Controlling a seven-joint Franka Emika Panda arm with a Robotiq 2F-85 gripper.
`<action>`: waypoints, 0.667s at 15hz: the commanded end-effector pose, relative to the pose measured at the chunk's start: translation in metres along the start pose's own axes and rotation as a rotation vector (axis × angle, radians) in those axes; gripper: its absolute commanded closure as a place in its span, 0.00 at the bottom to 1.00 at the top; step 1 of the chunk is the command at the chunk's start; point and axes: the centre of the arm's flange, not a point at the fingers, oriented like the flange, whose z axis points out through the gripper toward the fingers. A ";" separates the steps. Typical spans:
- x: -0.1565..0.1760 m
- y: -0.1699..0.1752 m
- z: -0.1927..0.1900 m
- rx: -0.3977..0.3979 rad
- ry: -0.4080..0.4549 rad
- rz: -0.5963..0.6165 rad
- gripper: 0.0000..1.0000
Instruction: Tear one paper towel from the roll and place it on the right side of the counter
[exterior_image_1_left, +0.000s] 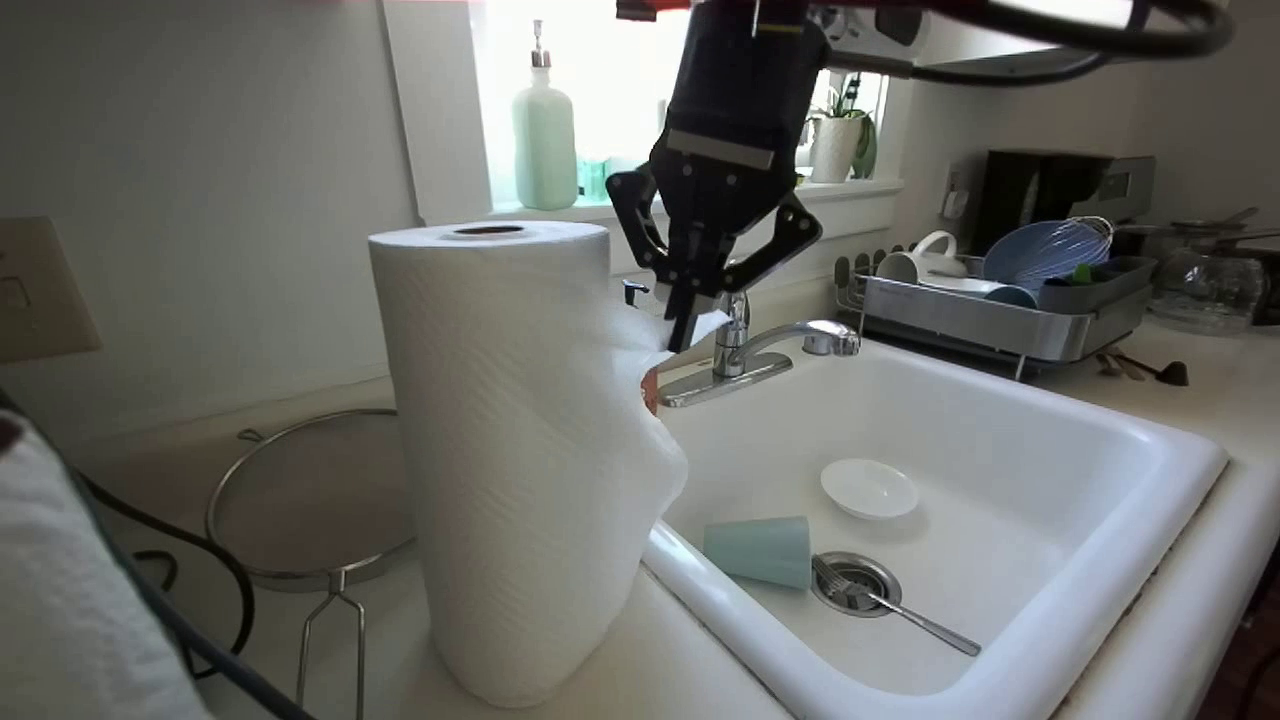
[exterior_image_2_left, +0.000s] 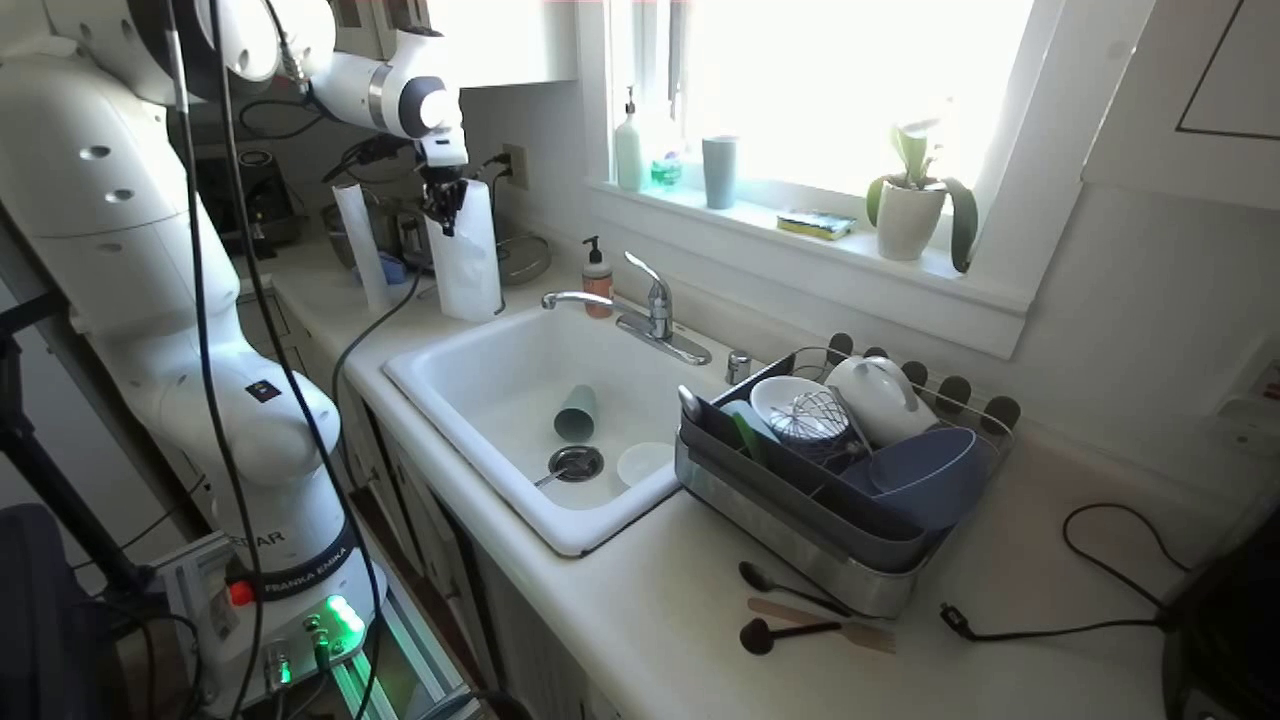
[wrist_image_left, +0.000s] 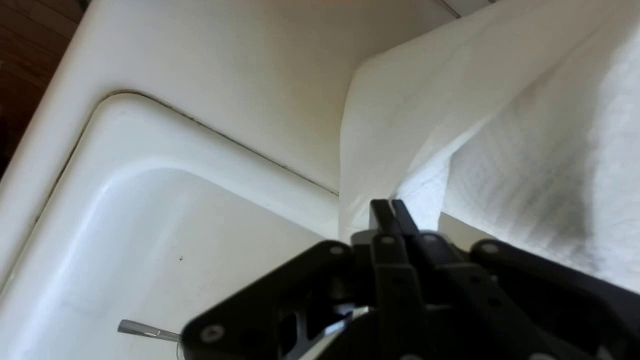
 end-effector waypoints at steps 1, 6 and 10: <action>0.018 0.017 0.021 -0.007 -0.008 0.014 1.00; 0.032 0.028 0.042 -0.034 0.009 0.034 1.00; 0.038 0.035 0.054 -0.054 0.017 0.044 1.00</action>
